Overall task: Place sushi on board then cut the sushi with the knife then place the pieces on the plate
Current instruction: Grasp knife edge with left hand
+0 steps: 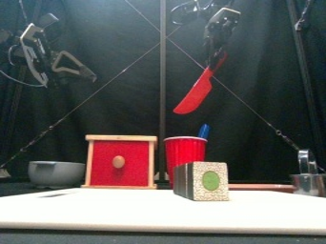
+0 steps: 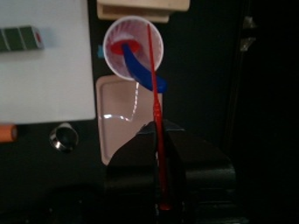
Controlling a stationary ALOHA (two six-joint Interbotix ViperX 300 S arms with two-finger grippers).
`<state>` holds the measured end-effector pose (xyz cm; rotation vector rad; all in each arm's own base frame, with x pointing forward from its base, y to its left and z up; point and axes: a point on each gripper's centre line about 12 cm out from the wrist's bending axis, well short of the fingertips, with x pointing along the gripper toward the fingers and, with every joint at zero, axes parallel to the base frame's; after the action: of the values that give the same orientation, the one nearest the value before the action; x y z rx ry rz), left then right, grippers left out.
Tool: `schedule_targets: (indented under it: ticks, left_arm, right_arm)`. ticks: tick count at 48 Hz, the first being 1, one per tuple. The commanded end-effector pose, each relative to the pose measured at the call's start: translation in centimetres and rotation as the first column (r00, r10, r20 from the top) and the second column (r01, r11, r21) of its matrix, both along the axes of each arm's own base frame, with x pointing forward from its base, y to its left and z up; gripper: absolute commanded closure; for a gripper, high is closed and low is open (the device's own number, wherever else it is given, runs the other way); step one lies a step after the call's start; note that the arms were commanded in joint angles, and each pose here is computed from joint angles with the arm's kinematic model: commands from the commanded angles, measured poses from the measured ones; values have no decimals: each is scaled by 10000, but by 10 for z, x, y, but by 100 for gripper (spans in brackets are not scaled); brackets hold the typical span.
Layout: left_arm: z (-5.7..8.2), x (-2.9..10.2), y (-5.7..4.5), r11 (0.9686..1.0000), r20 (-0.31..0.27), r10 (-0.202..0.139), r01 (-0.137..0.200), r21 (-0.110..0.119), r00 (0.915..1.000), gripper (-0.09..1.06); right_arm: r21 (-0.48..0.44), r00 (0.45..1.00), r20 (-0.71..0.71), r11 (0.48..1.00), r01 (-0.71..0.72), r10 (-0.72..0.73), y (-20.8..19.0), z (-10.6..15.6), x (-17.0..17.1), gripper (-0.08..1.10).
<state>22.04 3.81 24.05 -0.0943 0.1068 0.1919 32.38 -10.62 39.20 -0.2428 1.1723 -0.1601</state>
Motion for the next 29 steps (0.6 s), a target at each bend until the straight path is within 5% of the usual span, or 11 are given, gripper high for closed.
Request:
schedule_targets:
  ticks: [1, 14, 29]
  left_arm:
    - [14, 4, 0, 9998, 574, -59, 48, 188, 9983, 95]
    - [20, 7, -5, 9993, 792, -266, 245, 271, 9965, 88]
    - [8, 19, -14, 9976, 230, -687, 684, 109, 9974, 45]
  right_arm:
    - [-228, 9929, 1185, 9997, -57, 84, 8, 19, -16, 74]
    - [907, 9493, 3143, 9951, -380, 76, 32, 9, -21, 74]
    - [1769, 8416, 5382, 9824, -604, -452, 55, -38, -35, 74]
